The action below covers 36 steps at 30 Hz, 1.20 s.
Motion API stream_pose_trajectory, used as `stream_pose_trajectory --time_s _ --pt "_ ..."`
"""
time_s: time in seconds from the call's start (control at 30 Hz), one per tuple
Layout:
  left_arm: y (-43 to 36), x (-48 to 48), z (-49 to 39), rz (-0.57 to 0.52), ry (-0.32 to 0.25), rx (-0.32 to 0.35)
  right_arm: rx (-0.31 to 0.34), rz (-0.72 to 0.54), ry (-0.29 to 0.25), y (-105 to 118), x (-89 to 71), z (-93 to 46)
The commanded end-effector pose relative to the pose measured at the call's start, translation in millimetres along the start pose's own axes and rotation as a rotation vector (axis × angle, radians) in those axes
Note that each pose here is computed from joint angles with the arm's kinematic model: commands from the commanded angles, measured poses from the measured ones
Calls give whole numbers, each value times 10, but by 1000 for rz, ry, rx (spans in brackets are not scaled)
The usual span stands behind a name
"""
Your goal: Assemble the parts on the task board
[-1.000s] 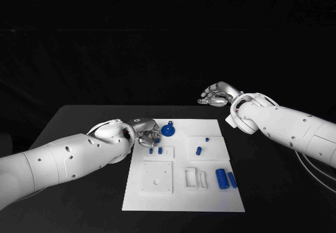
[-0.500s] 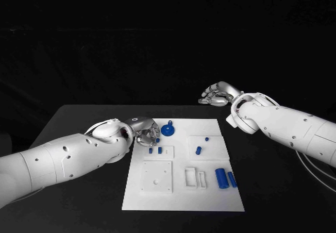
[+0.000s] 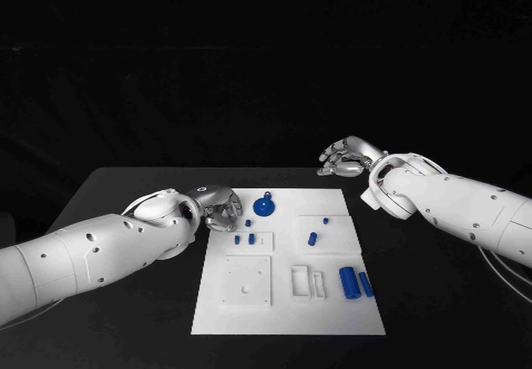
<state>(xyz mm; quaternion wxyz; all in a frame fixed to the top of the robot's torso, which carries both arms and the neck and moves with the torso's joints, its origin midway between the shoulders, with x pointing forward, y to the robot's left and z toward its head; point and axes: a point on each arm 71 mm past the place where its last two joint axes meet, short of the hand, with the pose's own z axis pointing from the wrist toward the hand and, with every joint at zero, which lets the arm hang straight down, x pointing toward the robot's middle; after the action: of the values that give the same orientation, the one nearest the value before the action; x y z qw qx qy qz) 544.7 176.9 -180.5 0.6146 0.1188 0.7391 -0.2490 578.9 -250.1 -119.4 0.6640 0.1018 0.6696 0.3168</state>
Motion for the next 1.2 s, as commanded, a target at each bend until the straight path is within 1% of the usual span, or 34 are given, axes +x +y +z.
stream_pose_trajectory --time_s 0.03,0.17,0.23,0.3,0.4,0.5,0.6,0.67,0.83,0.97,1.2 --pt "97 -53 -33 -146 -45 -17 -42 -25 99 30 92 -62" --pt "258 -171 -79 -313 -123 -20 -53 -94 157 2 130 -161" --pt "352 -219 -115 -445 -166 -43 -58 -145 179 -26 135 -205" --pt "434 -257 -153 -611 -201 -59 -61 -189 194 -49 139 -244" --pt "530 -306 -201 -851 -251 -85 -68 -232 217 -73 156 -296" --pt "577 -330 -240 -1000 -279 -85 -79 -276 237 -76 183 -349" --pt "586 -333 -268 -1045 -281 -81 -91 -320 257 -59 230 -401" --pt "582 -333 -282 -1050 -279 -77 -99 -355 269 -44 268 -426" --pt "529 -325 -293 -1075 -272 -63 -102 -425 295 -2 350 -466" --pt "487 -317 -291 -1089 -262 -52 -105 -452 314 26 412 -493" --pt "466 -314 -297 -1104 -263 -50 -119 -482 325 76 517 -528"
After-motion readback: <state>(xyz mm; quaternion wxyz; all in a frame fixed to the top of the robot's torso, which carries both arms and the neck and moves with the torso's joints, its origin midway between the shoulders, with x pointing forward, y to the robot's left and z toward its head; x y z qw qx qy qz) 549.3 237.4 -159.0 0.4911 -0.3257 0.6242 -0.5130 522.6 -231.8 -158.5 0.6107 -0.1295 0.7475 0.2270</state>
